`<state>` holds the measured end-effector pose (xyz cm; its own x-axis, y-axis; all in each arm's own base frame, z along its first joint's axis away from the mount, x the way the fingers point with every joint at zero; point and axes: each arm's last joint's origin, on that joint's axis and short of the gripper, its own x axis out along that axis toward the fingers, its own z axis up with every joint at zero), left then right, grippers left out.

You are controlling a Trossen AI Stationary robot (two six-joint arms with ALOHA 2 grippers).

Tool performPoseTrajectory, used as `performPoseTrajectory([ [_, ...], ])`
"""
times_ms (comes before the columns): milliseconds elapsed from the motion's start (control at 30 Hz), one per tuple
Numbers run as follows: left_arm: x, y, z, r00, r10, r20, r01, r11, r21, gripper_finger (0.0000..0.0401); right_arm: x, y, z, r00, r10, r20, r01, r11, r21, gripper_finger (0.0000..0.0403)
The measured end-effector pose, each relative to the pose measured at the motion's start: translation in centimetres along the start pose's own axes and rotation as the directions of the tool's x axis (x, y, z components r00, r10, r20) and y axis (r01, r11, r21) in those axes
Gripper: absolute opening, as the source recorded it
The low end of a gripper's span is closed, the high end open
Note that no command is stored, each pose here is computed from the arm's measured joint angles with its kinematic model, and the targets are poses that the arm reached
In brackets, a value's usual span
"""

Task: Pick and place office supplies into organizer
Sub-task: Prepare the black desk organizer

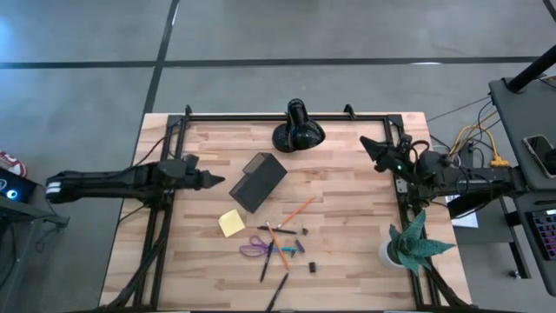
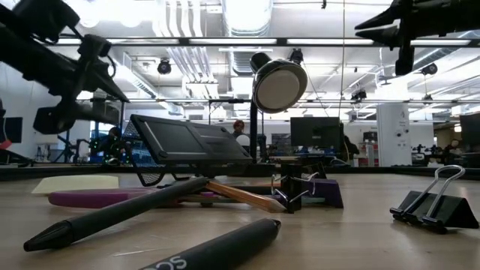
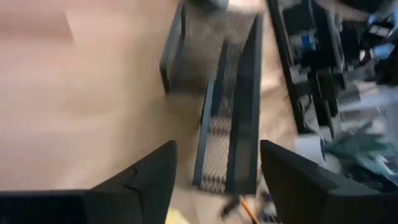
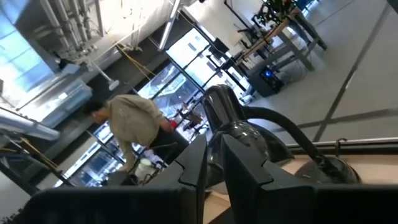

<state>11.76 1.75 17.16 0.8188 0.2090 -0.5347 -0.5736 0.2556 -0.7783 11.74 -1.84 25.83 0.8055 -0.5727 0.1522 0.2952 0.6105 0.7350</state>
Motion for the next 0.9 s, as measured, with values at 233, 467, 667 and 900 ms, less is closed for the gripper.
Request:
performPoseTrajectory([
  [233,2.8,3.3,-1.2,0.981,-0.168,-0.096,0.147,0.970,-0.196,0.0228,0.0,-0.1,-0.1,1.000,-0.008,-0.009,0.008,1.000,0.005,0.0043],
  [467,3.2,3.2,-1.0,0.979,-0.188,-0.081,0.171,0.969,-0.179,0.0228,0.0,-0.2,-0.2,1.000,-0.009,-0.028,0.009,1.000,0.014,0.0043],
  [667,3.5,2.6,-0.8,0.969,-0.241,-0.056,0.228,0.957,-0.178,0.0228,0.0,-0.1,-0.2,1.000,-0.008,-0.027,0.008,1.000,0.016,0.0043],
  [900,4.3,2.6,-0.8,0.972,-0.225,-0.063,0.212,0.962,-0.170,0.0228,0.0,-0.1,-0.2,1.000,-0.008,-0.027,0.008,1.000,0.015,0.0043],
])
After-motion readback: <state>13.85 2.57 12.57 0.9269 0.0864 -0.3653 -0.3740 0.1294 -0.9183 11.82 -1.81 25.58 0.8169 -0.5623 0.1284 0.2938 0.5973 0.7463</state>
